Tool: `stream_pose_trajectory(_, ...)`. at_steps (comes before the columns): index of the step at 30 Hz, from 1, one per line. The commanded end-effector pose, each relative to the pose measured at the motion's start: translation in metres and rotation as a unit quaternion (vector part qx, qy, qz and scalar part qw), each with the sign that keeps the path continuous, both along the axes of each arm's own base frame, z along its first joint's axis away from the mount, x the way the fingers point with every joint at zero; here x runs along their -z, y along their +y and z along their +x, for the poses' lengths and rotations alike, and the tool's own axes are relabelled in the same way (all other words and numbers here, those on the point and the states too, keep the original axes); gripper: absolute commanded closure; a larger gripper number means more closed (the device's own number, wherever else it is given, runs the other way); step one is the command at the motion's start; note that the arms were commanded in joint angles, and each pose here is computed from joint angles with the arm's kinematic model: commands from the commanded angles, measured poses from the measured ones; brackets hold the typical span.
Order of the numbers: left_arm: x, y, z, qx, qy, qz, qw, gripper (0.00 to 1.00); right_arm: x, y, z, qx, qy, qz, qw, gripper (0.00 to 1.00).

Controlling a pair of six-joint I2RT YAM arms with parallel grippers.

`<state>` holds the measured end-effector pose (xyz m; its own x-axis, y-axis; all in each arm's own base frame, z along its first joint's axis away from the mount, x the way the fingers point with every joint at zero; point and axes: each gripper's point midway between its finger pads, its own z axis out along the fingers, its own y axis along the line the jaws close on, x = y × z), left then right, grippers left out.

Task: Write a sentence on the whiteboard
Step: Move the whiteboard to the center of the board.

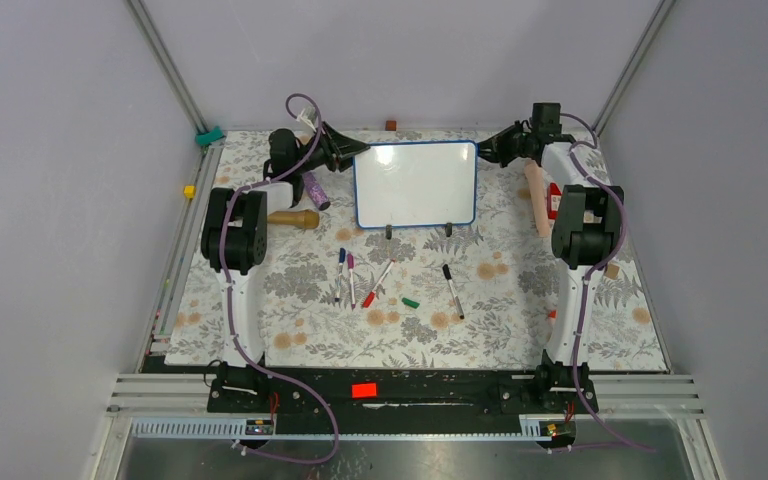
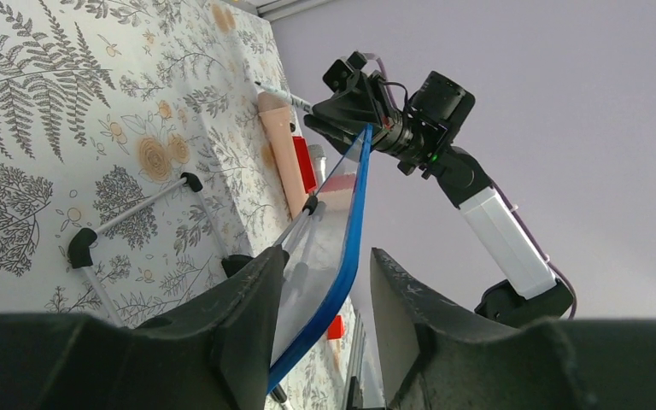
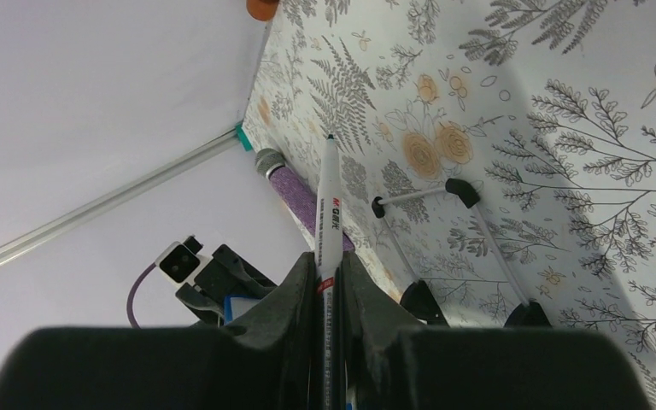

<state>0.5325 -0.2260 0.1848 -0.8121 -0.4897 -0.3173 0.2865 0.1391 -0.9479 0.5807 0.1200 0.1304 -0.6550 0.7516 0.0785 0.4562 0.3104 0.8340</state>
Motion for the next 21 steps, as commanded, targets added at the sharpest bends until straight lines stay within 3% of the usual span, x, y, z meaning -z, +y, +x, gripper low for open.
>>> stream_pose_trajectory(1, -0.015, -0.004, -0.015, 0.028, -0.043, -0.005, 0.999, 0.59, -0.018, 0.015, -0.013, -0.035, -0.014, 0.027, 0.999, 1.00)
stream_pose_trajectory(10, -0.011, -0.004, -0.040, 0.048, -0.046, -0.005, 0.998, 0.70, -0.017, 0.026, -0.038, -0.059, -0.009, 0.040, 0.997, 1.00)
stream_pose_trajectory(21, -0.016, -0.009, -0.069, 0.068, -0.059, -0.010, 0.996, 0.71, -0.020, 0.027, -0.069, -0.070, -0.003, 0.034, 0.997, 1.00)
